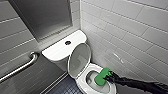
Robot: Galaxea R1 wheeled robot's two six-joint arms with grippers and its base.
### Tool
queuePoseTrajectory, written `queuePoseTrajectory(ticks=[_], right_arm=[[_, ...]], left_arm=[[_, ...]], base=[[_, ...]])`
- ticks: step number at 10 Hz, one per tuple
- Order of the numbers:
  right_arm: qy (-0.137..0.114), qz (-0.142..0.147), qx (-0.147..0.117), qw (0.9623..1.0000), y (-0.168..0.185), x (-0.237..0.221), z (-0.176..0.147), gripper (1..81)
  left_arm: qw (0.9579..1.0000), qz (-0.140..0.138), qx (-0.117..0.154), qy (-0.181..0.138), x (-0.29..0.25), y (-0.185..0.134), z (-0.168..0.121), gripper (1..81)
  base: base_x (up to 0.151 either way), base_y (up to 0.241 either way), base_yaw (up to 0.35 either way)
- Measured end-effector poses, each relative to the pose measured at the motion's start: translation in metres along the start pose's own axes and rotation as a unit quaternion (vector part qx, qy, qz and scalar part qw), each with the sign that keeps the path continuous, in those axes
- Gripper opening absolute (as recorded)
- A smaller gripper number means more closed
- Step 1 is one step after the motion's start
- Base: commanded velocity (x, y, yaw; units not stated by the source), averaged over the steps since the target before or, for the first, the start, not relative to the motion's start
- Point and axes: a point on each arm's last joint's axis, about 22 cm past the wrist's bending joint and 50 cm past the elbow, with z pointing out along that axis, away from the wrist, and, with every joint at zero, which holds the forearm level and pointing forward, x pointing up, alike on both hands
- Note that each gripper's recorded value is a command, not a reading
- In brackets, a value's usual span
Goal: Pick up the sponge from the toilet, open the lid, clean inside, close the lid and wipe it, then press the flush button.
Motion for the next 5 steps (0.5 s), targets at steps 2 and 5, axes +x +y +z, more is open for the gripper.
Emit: queuePoseTrajectory(ticks=[2, 5], right_arm=[[0.0, 0.026, -0.001, 0.9997, 0.029, -0.025, -0.016, 1.0], [-0.006, 0.046, 0.01, 0.9989, 0.042, -0.05, -0.037, 1.0]], left_arm=[[1.0, 0.0, 0.0, 0.0, 0.0, 0.0, 0.0, 81.1], [1.0, 0.001, -0.001, 0.0, 0.0, 0.001, 0.0, 81.1]], base=[[0.0, 0.0, 0.0], [0.0, 0.0, 0.0]])
